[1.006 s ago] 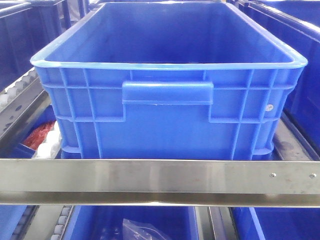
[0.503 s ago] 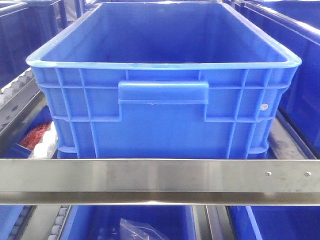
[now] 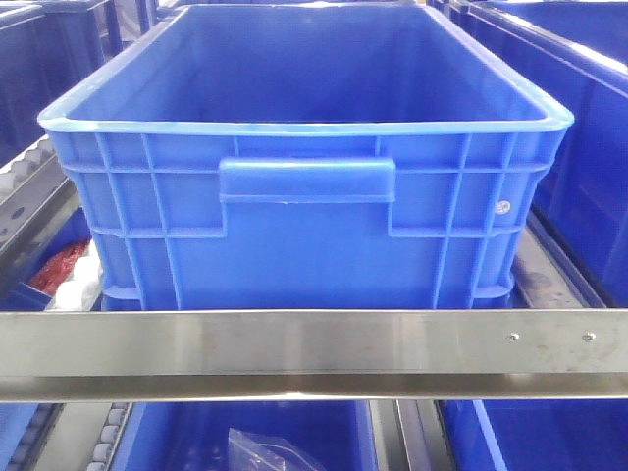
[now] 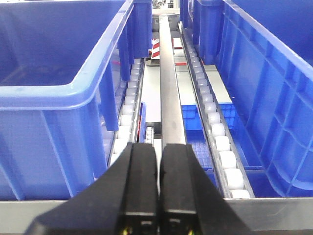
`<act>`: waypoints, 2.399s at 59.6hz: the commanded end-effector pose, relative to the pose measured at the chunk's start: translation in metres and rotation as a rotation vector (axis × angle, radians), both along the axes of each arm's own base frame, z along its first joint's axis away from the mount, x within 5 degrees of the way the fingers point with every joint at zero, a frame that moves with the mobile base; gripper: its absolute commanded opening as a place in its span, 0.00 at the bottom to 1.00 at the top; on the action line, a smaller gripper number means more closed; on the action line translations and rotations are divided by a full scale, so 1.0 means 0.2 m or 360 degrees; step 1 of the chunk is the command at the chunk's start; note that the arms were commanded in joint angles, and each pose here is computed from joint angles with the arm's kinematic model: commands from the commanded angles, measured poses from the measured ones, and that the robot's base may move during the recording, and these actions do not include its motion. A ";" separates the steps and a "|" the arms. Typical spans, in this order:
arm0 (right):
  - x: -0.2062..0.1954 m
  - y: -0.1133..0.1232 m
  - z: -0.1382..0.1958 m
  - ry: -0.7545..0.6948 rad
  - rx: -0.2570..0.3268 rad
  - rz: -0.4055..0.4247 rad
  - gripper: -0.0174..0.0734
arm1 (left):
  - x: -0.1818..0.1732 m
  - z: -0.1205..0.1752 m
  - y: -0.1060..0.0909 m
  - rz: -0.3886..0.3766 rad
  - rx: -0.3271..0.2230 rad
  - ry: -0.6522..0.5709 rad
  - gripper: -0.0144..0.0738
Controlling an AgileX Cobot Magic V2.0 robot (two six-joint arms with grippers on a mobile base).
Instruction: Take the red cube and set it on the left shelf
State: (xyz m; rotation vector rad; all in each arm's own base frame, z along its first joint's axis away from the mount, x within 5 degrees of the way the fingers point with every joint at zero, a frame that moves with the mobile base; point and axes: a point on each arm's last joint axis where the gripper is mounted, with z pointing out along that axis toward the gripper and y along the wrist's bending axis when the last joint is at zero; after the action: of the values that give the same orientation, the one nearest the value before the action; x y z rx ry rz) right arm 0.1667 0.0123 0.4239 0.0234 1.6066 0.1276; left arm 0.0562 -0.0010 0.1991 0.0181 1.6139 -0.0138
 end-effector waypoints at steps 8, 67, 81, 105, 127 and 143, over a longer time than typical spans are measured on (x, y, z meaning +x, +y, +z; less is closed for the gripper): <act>-0.02 0.00 0.09 -0.0197 -0.0001 0.0006 0.24 | 0.00 0.00 0.00 -0.0005 -0.0008 -0.0125 0.28; -0.37 -0.03 -0.64 -0.0033 -0.0007 0.0008 0.24 | 0.00 0.00 0.00 -0.0005 -0.0008 -0.0125 0.28; -0.51 -0.05 -0.92 -0.0122 0.0007 -0.0036 0.24 | 0.00 0.00 0.00 -0.0005 -0.0008 -0.0125 0.28; -0.56 -0.06 -1.06 -0.0234 0.0050 -0.0072 0.24 | 0.00 0.00 0.00 -0.0005 -0.0008 -0.0125 0.28; -0.56 -0.06 -1.06 -0.0243 0.0050 -0.0077 0.24 | 0.00 0.00 0.00 -0.0005 -0.0008 -0.0125 0.28; -0.57 -0.06 -1.05 -0.0272 0.0051 -0.0076 0.24 | 0.00 0.00 0.00 -0.0005 -0.0008 -0.0125 0.28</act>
State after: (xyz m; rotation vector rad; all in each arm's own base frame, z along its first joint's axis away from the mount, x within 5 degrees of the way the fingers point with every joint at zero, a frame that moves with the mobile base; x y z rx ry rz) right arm 0.0568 0.0012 0.1983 0.0791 1.5671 0.1146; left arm 0.0562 -0.0010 0.1991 0.0181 1.6139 -0.0138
